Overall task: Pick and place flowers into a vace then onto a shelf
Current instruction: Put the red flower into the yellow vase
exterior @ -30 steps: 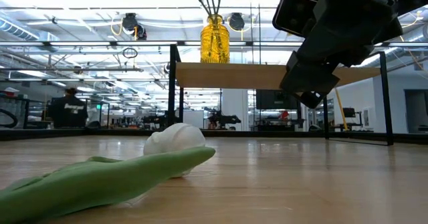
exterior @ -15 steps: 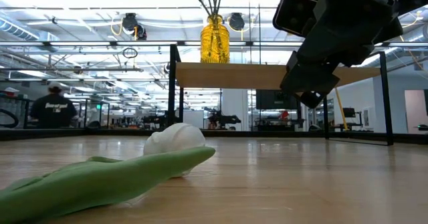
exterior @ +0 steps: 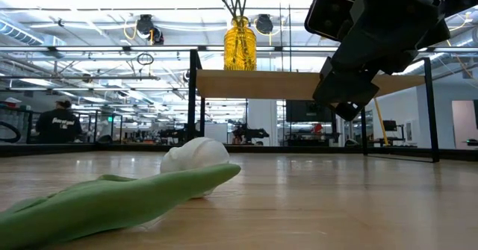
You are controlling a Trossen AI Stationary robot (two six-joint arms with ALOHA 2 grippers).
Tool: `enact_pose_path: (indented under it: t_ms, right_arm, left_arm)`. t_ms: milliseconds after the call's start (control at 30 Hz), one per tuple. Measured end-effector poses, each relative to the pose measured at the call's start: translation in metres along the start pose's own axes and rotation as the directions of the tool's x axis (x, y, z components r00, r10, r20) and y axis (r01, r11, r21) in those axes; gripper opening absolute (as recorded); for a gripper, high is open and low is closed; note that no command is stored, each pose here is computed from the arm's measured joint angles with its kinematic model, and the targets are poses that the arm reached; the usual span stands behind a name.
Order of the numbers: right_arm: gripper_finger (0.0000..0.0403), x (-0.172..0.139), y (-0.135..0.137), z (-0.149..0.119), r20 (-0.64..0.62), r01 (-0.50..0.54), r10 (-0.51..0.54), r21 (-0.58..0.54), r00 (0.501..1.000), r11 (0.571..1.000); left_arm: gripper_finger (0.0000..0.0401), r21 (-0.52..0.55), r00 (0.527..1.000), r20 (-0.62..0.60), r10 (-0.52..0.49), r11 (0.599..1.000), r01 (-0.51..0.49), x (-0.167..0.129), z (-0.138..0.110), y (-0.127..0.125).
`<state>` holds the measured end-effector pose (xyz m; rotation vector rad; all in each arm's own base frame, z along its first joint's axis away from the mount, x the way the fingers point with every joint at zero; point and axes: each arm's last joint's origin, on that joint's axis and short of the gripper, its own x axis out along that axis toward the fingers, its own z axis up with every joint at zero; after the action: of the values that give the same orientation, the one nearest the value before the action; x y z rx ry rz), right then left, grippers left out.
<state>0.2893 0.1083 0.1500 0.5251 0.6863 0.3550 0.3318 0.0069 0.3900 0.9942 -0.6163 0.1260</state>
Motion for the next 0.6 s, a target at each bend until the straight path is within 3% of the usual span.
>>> enact_pose_path:
  t_ms: [600]
  right_arm:
    - [0.0169,-0.0012,-0.0047,0.0032,0.01,0.011,-0.011,0.009,1.0,1.0]
  left_arm:
    - [0.0003,-0.006,0.999,0.024,0.042,0.999,-0.042,-0.0006,0.0008,0.0052]
